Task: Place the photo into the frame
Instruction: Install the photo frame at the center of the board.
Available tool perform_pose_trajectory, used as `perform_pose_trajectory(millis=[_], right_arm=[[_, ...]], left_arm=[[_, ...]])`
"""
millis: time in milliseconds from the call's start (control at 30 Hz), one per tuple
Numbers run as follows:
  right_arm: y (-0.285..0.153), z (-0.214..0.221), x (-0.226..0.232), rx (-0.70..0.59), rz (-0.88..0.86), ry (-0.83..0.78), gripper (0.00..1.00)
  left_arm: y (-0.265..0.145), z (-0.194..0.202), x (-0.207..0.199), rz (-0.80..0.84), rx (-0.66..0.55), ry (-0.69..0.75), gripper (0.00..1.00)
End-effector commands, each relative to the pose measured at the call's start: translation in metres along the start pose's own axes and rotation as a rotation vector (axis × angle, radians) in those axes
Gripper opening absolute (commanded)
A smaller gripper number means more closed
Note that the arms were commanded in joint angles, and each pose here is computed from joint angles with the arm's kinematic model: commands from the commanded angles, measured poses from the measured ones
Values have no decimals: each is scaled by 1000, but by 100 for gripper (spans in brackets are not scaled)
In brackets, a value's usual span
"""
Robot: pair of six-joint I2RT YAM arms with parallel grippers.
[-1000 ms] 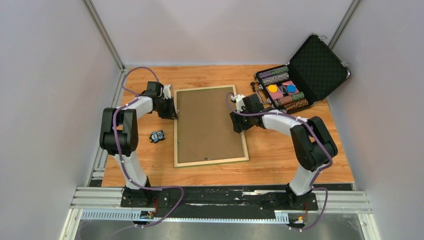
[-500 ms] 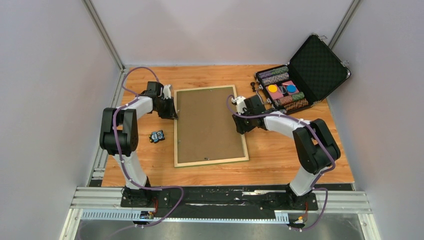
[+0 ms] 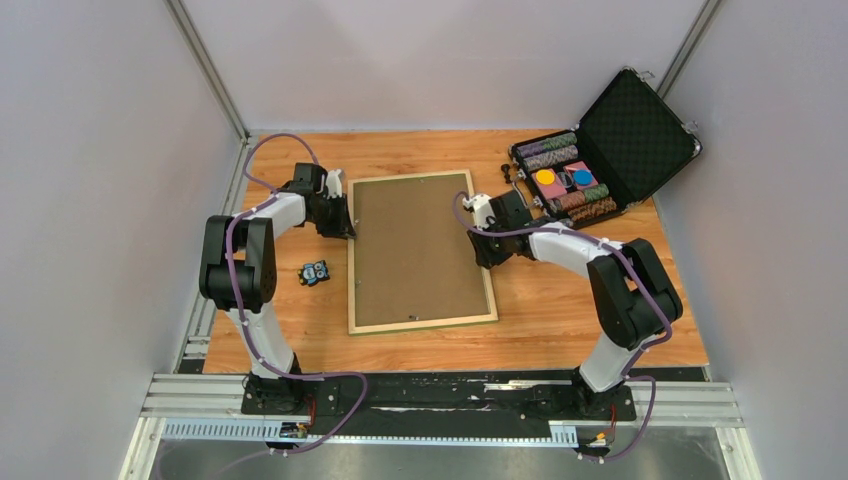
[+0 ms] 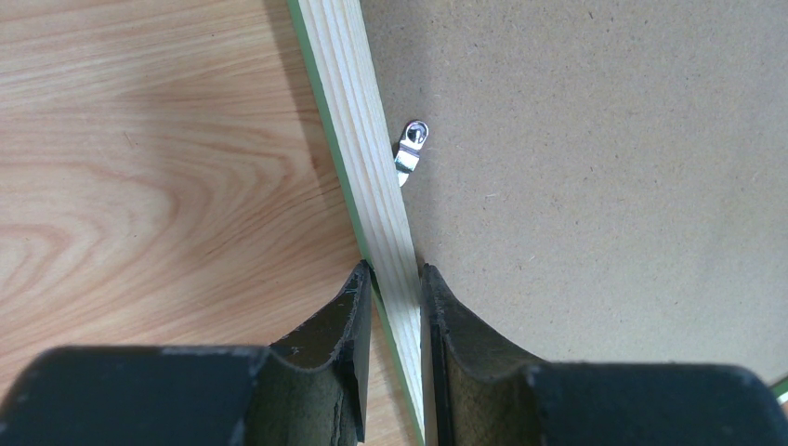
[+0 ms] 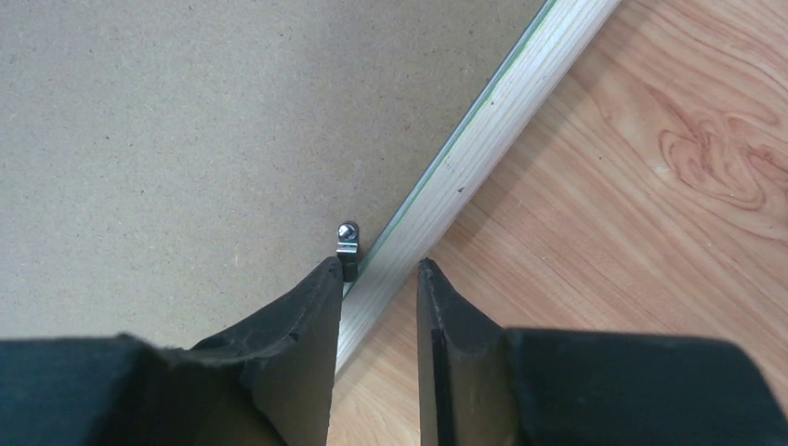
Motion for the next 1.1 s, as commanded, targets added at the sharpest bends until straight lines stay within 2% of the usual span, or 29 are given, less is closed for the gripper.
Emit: perform_pose_trajectory(millis=[0, 100, 267, 333, 367, 433, 533, 1067], right_arm=[[-3, -5, -4, 4, 7, 7, 26], [-2, -10, -6, -7, 16, 32, 21], [-1, -18, -12, -38, 26, 51, 22], [-2, -21, -13, -50, 22, 54, 30], [-2, -21, -13, -52, 19, 55, 37], [-4, -23, -11, -60, 9, 53, 46], [-6, -25, -10, -65, 1, 63, 52], [-3, -23, -7, -35, -38, 58, 52]], left_arm=[[-12, -8, 5, -24, -30, 41, 0], [-12, -8, 5, -22, -30, 42, 0], [-12, -8, 4, -18, -28, 45, 0], [-12, -8, 4, -17, -28, 47, 0], [-12, -8, 4, -17, -28, 48, 0], [-13, -9, 4, -15, -30, 49, 0], [-12, -8, 3, -12, -28, 48, 0], [-12, -9, 3, -9, -28, 47, 0]])
Point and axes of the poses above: each gripper's point midway between its finger pads, its own y axis out along the fingers, its own x axis along the line the jaws close on, z = x × y, the point moved 7 cm from there along -y, back along the fingers, and after that the axes turned 3 degrees about y, right-handed, at the moved point
